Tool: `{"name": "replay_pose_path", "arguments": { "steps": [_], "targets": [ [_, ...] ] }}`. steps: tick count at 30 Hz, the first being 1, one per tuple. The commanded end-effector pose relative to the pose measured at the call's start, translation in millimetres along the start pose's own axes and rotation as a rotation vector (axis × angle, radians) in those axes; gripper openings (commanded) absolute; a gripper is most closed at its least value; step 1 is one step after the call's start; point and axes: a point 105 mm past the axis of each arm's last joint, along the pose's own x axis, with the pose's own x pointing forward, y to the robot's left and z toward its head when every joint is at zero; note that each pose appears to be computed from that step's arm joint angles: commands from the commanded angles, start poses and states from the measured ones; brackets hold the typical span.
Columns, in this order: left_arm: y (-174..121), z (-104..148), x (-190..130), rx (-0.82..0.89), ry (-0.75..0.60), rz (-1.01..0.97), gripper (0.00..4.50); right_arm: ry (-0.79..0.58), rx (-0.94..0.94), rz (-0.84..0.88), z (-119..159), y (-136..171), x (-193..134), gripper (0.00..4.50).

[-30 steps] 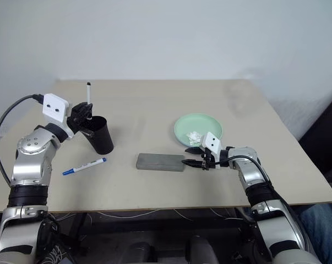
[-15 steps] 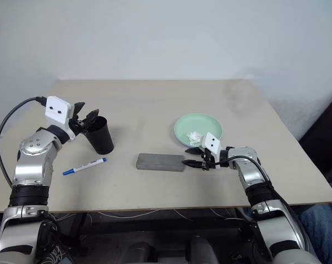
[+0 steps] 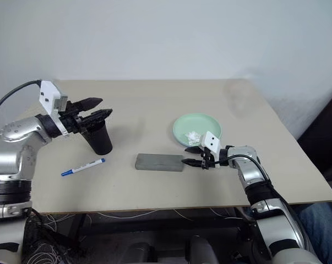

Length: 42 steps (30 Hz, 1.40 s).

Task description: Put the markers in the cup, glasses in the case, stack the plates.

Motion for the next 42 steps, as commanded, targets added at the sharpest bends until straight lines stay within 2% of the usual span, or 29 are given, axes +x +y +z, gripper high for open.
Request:
{"name": "replay_pose_path", "arguments": {
  "steps": [1, 4, 5, 8, 9, 18, 36, 39, 42],
  "targets": [
    [-21, -18, -11, 0.02, 0.203, -0.163, 2.39, -0.029, -0.048, -0.012, 14, -7, -2, 2.32],
    [-20, -59, -34, 0.066, 0.482, -0.202, 2.96, -0.029, -0.047, -0.011, 14, -6, -1, 2.32],
    [-18, -70, -41, 0.084, 0.555, -0.197, 3.33, -0.029, -0.047, -0.01, 14, -6, -1, 2.32],
    [-8, -87, -51, 0.094, 0.661, -0.161, 4.38, -0.03, -0.047, -0.01, 14, -6, -1, 2.32],
    [-6, -91, -53, 0.093, 0.679, -0.153, 4.48, -0.03, -0.047, -0.01, 14, -6, 0, 2.32],
    [13, -117, -59, 0.089, 0.79, -0.098, 4.48, -0.029, -0.047, -0.011, 14, -6, 2, 2.32],
    [26, -157, -52, 0.049, 0.941, -0.216, 4.48, -0.023, -0.048, -0.03, 13, -9, 0, 2.32],
    [25, -155, -48, 0.038, 0.925, -0.234, 3.89, -0.021, -0.046, -0.035, 11, -8, -2, 2.32],
    [22, -156, -47, 0.027, 0.921, -0.251, 2.87, -0.02, -0.044, -0.038, 11, -8, -3, 2.32]
  ]
}}
